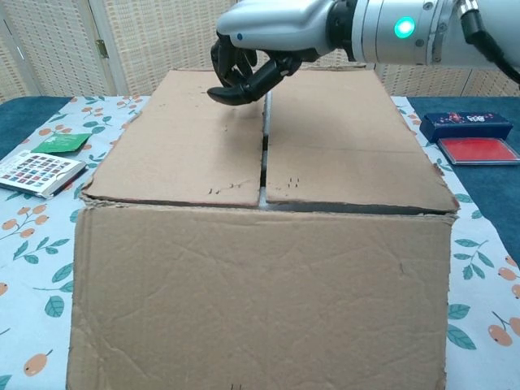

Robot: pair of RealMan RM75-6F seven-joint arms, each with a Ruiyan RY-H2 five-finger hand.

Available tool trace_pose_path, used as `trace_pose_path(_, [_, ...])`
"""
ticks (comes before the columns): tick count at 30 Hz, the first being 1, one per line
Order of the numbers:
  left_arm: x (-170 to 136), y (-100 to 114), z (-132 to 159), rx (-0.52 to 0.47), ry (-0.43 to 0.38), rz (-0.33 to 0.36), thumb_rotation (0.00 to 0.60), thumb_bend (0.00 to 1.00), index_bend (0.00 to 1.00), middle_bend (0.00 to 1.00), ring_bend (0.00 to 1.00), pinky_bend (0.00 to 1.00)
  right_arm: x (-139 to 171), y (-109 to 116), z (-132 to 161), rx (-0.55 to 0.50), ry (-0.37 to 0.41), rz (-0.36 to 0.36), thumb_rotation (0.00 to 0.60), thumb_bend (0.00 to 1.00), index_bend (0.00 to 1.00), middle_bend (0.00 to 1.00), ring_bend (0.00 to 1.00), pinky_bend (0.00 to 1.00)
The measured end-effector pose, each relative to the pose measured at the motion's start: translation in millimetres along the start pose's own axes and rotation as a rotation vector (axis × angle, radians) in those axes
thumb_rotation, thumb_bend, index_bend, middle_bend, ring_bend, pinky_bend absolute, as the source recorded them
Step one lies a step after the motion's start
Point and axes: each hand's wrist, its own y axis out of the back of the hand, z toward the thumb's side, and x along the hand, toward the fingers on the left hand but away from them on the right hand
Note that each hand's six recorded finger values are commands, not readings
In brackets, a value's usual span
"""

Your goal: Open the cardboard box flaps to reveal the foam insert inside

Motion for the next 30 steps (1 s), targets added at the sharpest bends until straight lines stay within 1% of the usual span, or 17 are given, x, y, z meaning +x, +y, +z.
trace_pose_path(3, [0.1,1.3,-1.5,-0.002,0.003,0.003,0.6,0.17,0.0,0.0,0.0,0.0,1.0,-3.6,0.4,0.033,0.008,-0.006,0.146,0.52,0.75,0.29,0.28,0.31])
trace_pose_path(5, [-0.1,2.2,-2.0,-0.004,0.004,0.006,0.6,0.17,0.0,0.0,0.0,0.0,2.6,-6.3,0.3,0.051,0.011,-0.012,0.145,0.52,0.75,0.26,0.23,0.29])
trace_pose_path(11, [-0.8,3.9,-2.2,-0.007,0.005,0.012,0.6,0.17,0.0,0.0,0.0,0.0,10.0,-20.1,-3.0,0.082,-0.004,-0.053,0.147,0.52,0.64,0.21,0.18,0.26])
trace_pose_path(13, [-0.7,4.0,-2.6,-0.007,0.006,0.013,0.6,0.17,0.0,0.0,0.0,0.0,13.9,-28.7,-3.9,0.072,-0.009,-0.05,0.145,0.52,0.58,0.18,0.16,0.25])
trace_pose_path(15, [-0.4,3.9,-2.8,-0.007,0.007,0.012,0.6,0.17,0.0,0.0,0.0,0.0,16.6,-34.9,-5.6,0.057,-0.015,-0.031,0.146,0.52,0.53,0.17,0.15,0.25])
trace_pose_path(19, [0.0,3.3,-2.7,-0.006,0.006,0.01,0.6,0.17,0.0,0.0,0.0,0.0,18.9,-40.8,-8.8,0.021,-0.034,0.009,0.139,0.52,0.52,0.16,0.14,0.25])
trace_pose_path(26, [-0.4,3.3,-2.3,-0.004,0.006,0.012,0.6,0.17,0.0,0.0,0.0,0.0,17.1,-33.4,-8.3,-0.015,-0.04,-0.008,0.139,0.52,0.5,0.17,0.14,0.25])
trace_pose_path(30, [-0.7,3.8,-2.5,-0.004,0.007,0.013,0.6,0.17,0.0,0.0,0.0,0.0,15.5,-33.4,-8.1,-0.031,-0.041,-0.008,0.139,0.52,0.48,0.17,0.13,0.25])
